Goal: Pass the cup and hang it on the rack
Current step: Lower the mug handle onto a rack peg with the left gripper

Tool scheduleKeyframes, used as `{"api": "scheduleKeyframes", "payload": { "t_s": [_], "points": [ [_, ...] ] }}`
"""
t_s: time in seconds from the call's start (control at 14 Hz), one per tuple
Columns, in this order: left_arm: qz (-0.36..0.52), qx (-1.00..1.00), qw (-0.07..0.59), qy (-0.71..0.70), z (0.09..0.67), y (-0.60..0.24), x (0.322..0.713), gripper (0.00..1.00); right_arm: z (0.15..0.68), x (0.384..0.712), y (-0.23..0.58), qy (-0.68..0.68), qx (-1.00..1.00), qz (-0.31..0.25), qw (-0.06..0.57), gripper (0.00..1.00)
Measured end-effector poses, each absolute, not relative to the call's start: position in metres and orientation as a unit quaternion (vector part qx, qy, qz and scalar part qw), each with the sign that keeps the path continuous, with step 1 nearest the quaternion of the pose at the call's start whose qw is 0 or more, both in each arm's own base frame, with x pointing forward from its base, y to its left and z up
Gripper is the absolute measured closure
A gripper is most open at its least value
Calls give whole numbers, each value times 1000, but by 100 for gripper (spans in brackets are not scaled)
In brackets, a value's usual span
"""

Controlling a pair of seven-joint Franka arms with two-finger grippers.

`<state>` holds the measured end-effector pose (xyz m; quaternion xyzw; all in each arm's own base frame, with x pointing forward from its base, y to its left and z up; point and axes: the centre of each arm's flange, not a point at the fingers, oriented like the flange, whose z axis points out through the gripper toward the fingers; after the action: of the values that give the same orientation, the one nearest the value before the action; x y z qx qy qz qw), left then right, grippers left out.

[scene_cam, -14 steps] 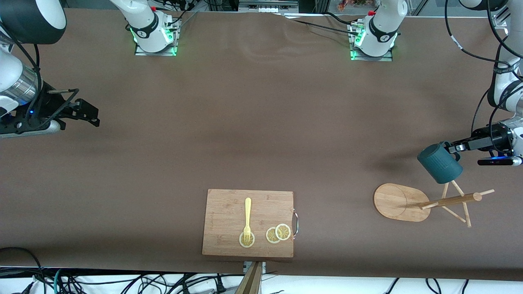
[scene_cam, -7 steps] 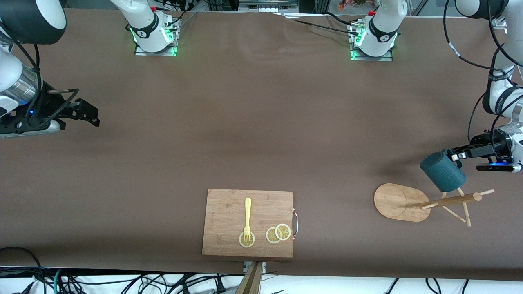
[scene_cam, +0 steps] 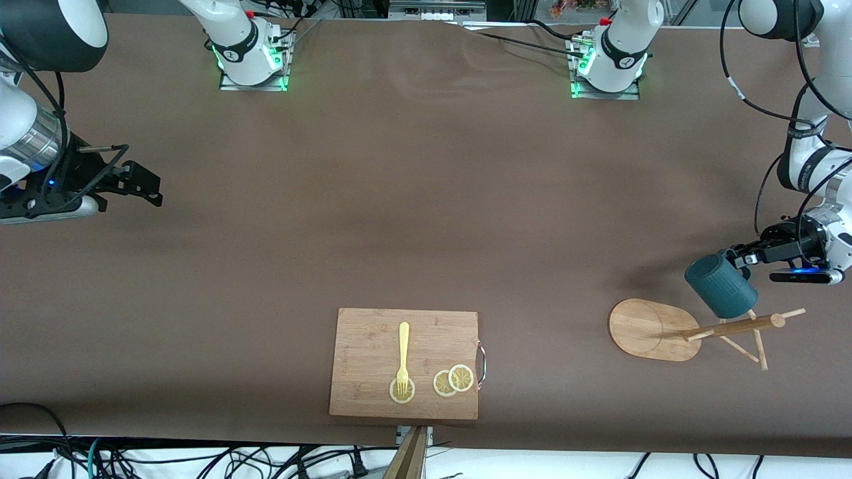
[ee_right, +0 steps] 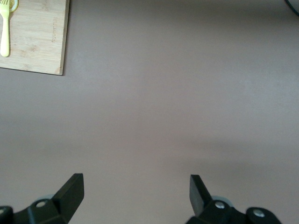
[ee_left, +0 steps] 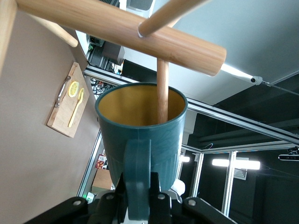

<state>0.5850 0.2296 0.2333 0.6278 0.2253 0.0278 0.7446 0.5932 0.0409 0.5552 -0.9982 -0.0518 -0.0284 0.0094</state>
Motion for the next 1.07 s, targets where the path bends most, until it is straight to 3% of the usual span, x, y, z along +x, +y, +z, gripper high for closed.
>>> {"api": "scheduleKeyframes", "payload": {
  "t_s": [1.07],
  "points": [
    [32, 614, 751, 240, 224, 238, 588, 79, 555, 593, 41, -52, -998, -28, 9, 0]
  ]
}}
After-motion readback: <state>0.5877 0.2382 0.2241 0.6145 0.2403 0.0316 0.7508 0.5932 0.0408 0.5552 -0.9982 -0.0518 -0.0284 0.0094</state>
